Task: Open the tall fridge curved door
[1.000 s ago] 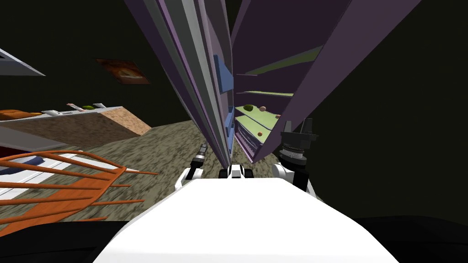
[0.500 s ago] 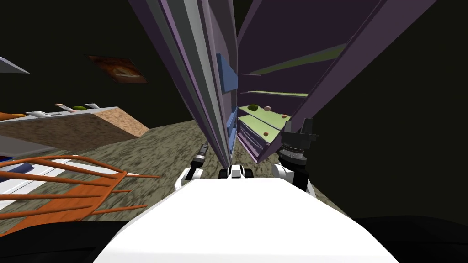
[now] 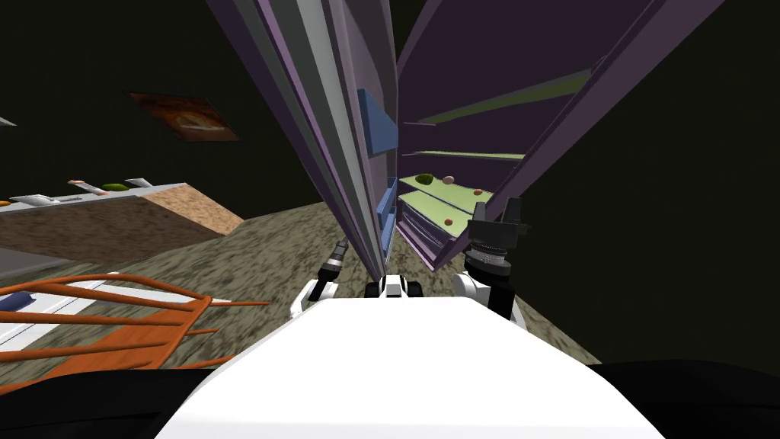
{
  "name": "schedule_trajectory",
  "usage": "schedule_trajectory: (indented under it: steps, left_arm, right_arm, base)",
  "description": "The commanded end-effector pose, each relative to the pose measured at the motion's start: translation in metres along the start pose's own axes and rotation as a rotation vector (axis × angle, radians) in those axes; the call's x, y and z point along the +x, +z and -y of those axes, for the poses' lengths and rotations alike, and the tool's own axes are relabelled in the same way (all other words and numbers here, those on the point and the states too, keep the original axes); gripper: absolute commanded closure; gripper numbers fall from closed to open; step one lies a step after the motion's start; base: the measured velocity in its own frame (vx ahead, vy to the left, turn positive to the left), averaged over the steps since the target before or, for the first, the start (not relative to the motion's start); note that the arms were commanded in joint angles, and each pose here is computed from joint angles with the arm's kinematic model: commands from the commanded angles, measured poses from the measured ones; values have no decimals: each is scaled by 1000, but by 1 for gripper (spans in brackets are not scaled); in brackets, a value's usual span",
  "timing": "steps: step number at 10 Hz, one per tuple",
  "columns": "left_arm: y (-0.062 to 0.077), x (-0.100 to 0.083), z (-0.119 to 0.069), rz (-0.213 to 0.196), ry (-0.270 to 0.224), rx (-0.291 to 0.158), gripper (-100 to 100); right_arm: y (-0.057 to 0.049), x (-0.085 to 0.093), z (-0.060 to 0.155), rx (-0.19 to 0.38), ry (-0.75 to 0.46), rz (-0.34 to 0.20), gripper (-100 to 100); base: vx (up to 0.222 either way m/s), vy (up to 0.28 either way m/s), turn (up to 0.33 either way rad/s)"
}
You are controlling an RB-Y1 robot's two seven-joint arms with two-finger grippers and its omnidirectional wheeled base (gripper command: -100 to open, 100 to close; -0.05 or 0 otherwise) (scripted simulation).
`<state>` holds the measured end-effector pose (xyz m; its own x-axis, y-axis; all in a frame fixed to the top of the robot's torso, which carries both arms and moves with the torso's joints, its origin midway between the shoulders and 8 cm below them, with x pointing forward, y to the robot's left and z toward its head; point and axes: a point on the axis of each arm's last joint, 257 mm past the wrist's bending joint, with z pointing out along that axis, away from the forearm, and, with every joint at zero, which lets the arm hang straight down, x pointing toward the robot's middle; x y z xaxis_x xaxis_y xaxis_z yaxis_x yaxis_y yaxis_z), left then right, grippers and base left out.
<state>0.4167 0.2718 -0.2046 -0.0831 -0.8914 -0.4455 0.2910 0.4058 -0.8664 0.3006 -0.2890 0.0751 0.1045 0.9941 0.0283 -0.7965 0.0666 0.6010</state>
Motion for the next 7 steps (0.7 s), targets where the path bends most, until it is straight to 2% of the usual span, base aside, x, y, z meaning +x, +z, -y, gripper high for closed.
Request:
schedule_trajectory:
  steps: [1, 3, 6, 7]
  left_arm:
    - [0, 5, 4, -23, -7, 13, 100]
    - [0, 5, 4, -23, -7, 13, 100]
    - [-2, 15, 9, -63, -20, 34, 100]
    - [-2, 15, 9, -63, -20, 34, 100]
  right_arm:
    - [0, 0, 0, 0, 0, 0, 0]
    - [0, 0, 0, 0, 0, 0, 0]
    - [0, 0, 0, 0, 0, 0, 0]
    - [0, 0, 0, 0, 0, 0, 0]
  base:
    - [29, 189, -60]
    - [32, 188, -58]
    - [20, 202, -127]
    - [38, 218, -84]
